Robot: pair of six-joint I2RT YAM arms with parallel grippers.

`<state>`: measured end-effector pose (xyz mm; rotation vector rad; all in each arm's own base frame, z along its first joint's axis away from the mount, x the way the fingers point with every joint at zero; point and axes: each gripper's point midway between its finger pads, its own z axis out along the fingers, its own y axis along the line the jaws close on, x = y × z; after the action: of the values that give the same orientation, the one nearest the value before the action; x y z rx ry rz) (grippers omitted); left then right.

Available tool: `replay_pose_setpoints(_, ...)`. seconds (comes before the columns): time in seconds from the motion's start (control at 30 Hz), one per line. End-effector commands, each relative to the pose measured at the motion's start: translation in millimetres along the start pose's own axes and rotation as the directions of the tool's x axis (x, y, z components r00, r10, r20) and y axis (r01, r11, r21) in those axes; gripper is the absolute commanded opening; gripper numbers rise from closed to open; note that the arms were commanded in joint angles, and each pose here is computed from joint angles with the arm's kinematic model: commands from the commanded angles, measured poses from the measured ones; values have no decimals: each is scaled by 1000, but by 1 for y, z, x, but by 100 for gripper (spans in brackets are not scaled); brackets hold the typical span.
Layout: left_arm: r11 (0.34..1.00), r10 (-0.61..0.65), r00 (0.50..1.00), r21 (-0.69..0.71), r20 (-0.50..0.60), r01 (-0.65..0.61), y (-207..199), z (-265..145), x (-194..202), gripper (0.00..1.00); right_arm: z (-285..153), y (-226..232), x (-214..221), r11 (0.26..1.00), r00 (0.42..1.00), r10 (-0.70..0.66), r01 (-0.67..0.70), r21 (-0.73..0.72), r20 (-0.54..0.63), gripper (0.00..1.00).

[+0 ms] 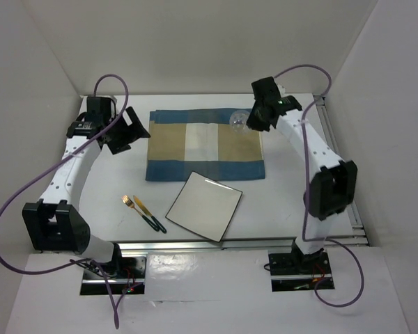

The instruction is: Set the dinner table for one person

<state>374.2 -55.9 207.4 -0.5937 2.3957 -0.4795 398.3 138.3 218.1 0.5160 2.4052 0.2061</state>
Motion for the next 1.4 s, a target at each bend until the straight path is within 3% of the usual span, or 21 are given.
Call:
replay_pose_setpoints(0.0,995,34,998,96,59,-40,-21,-20,-8,100,31,39,-71,992,983,-60,78,-102,175,0)
replay_pose_setpoints(0.13,987,63,998,145,27,-66,-29,-28,-1,100,93,43,-100,992,982,-64,81,-92,179,0)
replay_pose_setpoints(0.27,982,74,997,176,-13,-70,-32,-31,8,100,122,38,-142,997,972,-24,39,-64,232,0)
replay_pose_setpoints(0.47,982,86,996,173,-31,-79,-31,-29,15,100,175,31,-137,996,984,-37,50,-72,173,0)
replay_pose_setpoints(0.8,989,96,995,121,-41,-90,-20,-21,16,100,192,13,-121,998,993,-12,18,-54,116,0)
replay_pose_setpoints(1.0,992,89,994,90,-56,-84,-14,-19,18,100,188,7,-98,999,1000,-6,6,-41,10,0)
replay_pose_setpoints(1.37,994,85,994,81,-73,-79,-13,-15,19,100,199,-6,-93,1000,1000,7,-7,9,-5,0)
